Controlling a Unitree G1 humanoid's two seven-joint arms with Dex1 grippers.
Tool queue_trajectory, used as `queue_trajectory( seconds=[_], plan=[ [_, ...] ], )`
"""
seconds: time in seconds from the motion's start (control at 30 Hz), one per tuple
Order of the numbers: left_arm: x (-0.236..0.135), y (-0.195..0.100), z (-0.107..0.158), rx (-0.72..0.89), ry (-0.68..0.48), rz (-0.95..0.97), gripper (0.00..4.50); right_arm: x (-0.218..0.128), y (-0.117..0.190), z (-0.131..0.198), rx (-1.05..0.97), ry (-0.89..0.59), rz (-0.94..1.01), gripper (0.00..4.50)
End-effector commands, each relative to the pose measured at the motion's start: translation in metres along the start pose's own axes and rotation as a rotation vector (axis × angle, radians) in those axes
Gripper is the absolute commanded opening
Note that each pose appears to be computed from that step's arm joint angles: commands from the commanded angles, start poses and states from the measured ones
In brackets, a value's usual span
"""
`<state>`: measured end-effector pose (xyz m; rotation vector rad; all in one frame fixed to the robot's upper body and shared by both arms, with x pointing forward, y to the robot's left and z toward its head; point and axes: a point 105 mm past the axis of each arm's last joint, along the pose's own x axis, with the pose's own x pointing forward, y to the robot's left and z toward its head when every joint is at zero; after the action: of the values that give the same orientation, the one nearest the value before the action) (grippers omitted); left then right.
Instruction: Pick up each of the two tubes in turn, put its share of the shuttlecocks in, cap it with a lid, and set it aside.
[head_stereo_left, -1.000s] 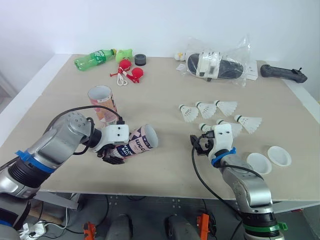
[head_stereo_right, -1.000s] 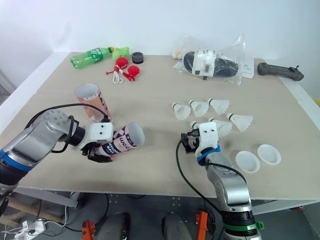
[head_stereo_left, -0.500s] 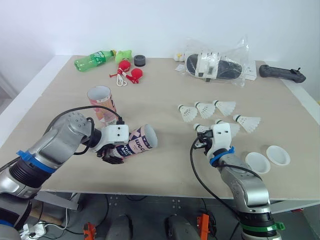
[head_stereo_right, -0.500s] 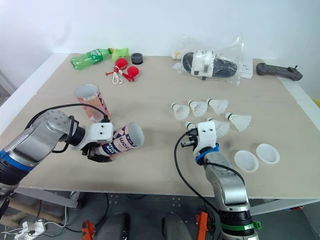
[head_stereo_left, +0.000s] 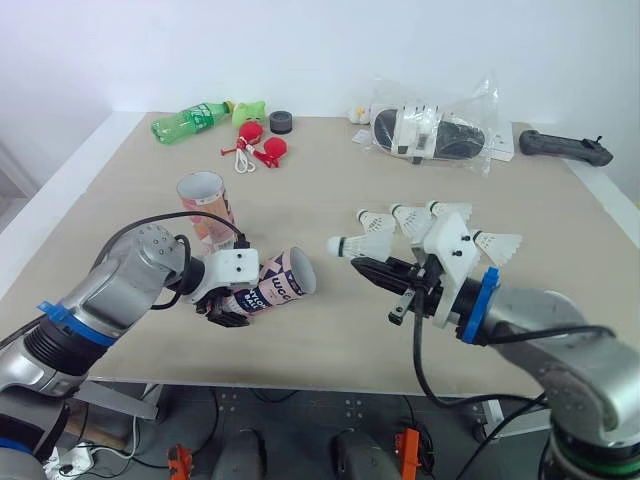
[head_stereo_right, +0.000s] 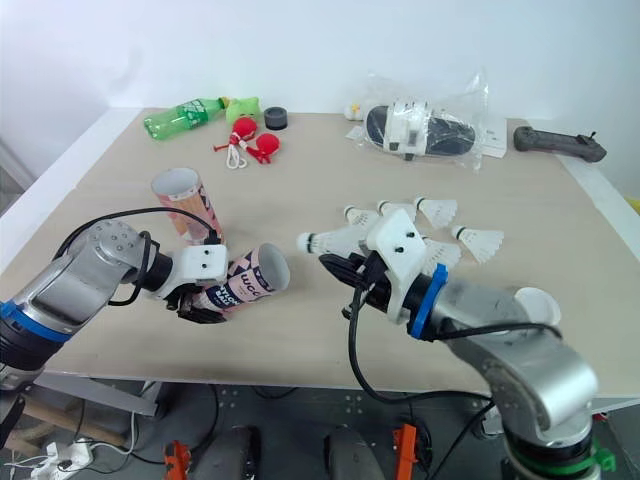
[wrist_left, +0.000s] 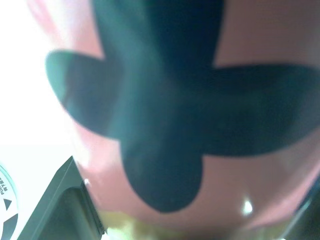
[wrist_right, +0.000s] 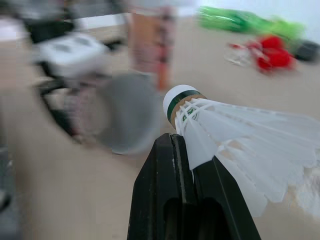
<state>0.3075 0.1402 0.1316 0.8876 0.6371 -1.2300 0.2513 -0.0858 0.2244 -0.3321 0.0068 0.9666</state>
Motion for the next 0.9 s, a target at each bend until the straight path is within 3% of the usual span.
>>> queue_trajectory(
  seconds=[0.03, 0.37, 0.47, 0.7, 0.9],
  plan=[
    [0.011, -0.007, -0.004, -0.01, 0.01, -0.045, 3.29, 0.005, 0.011, 0.008, -0.054, 0.03, 0.122, 0.08],
    [0.013, -0.009, -0.004, -0.013, 0.005, -0.041, 3.29, 0.036, 0.028, -0.013, -0.056, 0.13, 0.245, 0.08],
    [0.013, -0.011, -0.004, -0.016, 0.005, -0.04, 3.29, 0.038, 0.029, -0.012, -0.057, 0.118, 0.255, 1.06],
    [0.014, -0.011, -0.005, -0.021, 0.003, -0.036, 3.29, 0.028, 0.02, -0.001, -0.02, 0.068, 0.209, 4.4],
    [0.014, -0.012, -0.004, -0.022, -0.001, -0.038, 3.29, 0.014, -0.006, -0.006, 0.026, 0.047, 0.041, 4.46]
  ],
)
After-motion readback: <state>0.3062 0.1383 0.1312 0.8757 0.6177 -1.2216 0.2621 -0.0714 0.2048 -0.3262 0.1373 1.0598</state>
